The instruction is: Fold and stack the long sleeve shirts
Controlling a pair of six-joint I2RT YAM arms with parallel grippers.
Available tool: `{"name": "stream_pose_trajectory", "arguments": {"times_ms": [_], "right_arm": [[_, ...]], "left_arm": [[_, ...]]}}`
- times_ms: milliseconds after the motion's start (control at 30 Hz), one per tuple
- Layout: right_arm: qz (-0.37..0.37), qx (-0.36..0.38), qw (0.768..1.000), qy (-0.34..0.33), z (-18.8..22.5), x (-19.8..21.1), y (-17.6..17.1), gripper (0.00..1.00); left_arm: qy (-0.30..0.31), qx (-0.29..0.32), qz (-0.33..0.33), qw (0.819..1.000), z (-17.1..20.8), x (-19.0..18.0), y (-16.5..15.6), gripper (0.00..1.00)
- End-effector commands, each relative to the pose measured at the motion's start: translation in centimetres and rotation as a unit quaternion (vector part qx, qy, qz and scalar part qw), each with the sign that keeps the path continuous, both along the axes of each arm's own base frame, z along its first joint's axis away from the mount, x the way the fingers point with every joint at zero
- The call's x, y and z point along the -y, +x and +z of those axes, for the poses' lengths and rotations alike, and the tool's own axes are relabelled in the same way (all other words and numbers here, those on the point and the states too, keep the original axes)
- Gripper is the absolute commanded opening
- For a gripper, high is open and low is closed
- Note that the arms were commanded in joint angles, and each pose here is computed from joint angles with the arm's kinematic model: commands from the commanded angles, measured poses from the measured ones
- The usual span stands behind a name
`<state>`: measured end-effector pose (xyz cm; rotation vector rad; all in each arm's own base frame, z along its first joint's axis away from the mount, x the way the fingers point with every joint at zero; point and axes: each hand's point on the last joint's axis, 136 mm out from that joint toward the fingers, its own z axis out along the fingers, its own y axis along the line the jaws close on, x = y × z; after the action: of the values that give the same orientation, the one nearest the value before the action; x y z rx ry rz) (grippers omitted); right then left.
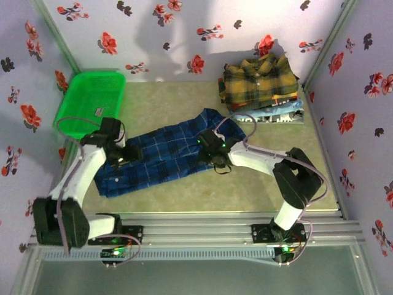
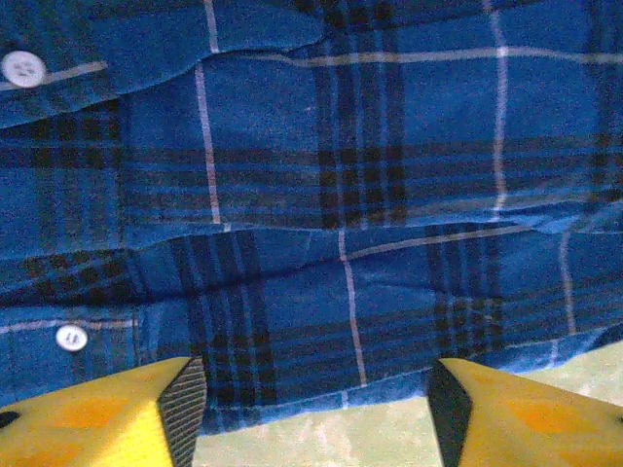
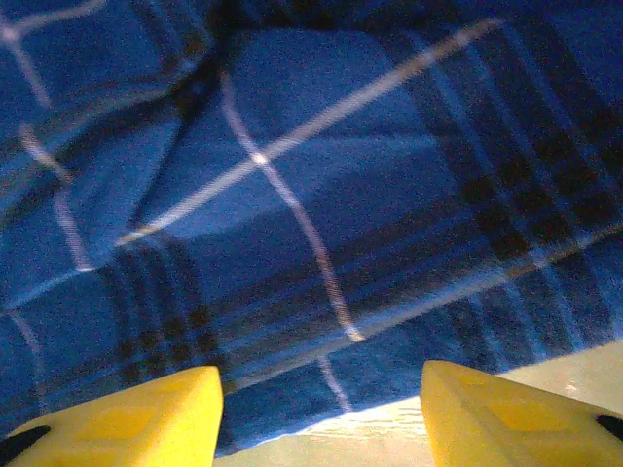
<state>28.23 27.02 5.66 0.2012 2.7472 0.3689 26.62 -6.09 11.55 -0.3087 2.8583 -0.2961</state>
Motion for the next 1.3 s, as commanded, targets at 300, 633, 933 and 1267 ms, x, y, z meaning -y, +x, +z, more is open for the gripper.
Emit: {"name": "stream_pose_trajectory", "arguments": {"times_ms": [300,633,933,1267], "right_arm": [[-0.118,0.010,0.991,-0.061,-2.8,0.1,2.8,0.54],[-0.058,0.077,0.994,0.055,6.7,-2.9,8.4,0.60],[-0.016,0.057,0.980,0.193,9.7,-6.8,17.8,0.43],[-0.027,0.010,0.979,0.202,4.5,-7.8,21.4,0.24]], "left_arm": [[-0.013,-0.115,0.154,0.981,-9.0,-4.4,1.5,0.61],[-0.076,-0.031,0.181,0.980,-3.0,-2.9,1.5,0.59],[-0.099,-0.008,0.166,0.981,-2.0,-1.6,4.1,0.59],[-0.079,-0.038,0.199,0.976,-6.6,-4.5,4.2,0.57]]}}
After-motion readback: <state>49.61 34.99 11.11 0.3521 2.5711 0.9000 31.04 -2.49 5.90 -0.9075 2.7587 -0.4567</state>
